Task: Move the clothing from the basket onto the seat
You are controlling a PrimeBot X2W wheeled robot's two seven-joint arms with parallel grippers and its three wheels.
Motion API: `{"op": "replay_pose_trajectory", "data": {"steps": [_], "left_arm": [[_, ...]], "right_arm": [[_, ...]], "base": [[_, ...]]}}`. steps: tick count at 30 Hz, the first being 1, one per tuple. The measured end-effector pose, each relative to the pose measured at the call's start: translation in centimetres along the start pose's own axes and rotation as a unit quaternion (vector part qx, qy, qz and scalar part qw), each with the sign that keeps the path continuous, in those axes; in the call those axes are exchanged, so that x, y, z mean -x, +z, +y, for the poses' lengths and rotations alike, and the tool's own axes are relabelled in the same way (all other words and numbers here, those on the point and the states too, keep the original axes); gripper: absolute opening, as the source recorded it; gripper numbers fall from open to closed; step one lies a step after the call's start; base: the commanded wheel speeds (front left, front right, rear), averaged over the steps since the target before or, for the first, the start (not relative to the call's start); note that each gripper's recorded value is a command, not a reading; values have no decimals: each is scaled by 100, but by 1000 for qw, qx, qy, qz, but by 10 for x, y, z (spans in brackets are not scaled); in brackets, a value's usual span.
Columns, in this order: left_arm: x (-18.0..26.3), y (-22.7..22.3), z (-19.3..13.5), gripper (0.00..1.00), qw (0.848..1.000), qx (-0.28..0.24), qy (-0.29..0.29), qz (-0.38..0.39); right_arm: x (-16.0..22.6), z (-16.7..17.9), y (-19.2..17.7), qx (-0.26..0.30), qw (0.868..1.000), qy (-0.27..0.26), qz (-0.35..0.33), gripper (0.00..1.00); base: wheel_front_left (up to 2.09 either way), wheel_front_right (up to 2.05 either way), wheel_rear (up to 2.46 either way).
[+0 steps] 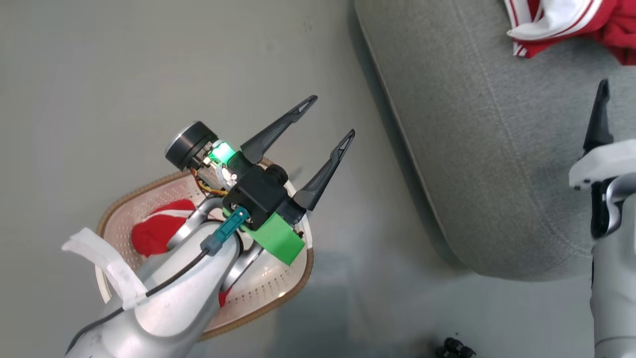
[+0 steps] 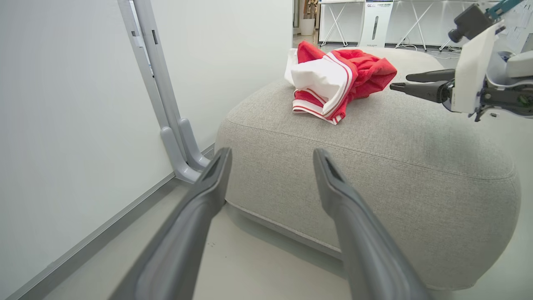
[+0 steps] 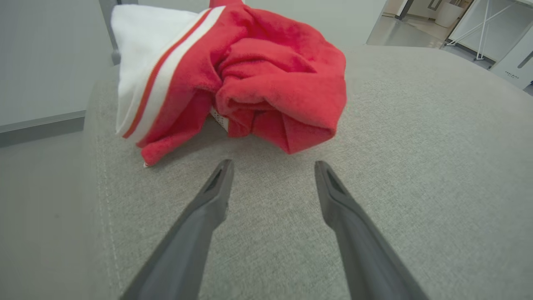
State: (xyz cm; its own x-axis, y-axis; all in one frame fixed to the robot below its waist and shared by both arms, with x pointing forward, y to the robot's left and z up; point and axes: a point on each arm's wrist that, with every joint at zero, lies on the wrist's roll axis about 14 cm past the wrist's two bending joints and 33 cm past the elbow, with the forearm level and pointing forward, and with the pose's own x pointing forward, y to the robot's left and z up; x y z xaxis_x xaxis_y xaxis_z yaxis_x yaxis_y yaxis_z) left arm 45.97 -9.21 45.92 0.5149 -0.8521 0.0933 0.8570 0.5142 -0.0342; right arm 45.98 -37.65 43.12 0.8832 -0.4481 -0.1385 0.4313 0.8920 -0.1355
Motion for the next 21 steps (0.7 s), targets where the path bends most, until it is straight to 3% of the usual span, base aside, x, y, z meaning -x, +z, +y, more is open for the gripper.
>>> {"op": "replay_pose_trajectory", "data": {"steps": [12, 21], "left_arm": [[18, 44, -23, 100, 999, -2, 39, -16], [52, 68, -8, 100, 993, -16, 113, -24]], "right_arm": [[54, 8, 54, -16, 996, 51, -73, 100], [82, 62, 89, -48, 982, 134, -126, 100]], "base": [[0, 0, 0], [0, 0, 0]]}}
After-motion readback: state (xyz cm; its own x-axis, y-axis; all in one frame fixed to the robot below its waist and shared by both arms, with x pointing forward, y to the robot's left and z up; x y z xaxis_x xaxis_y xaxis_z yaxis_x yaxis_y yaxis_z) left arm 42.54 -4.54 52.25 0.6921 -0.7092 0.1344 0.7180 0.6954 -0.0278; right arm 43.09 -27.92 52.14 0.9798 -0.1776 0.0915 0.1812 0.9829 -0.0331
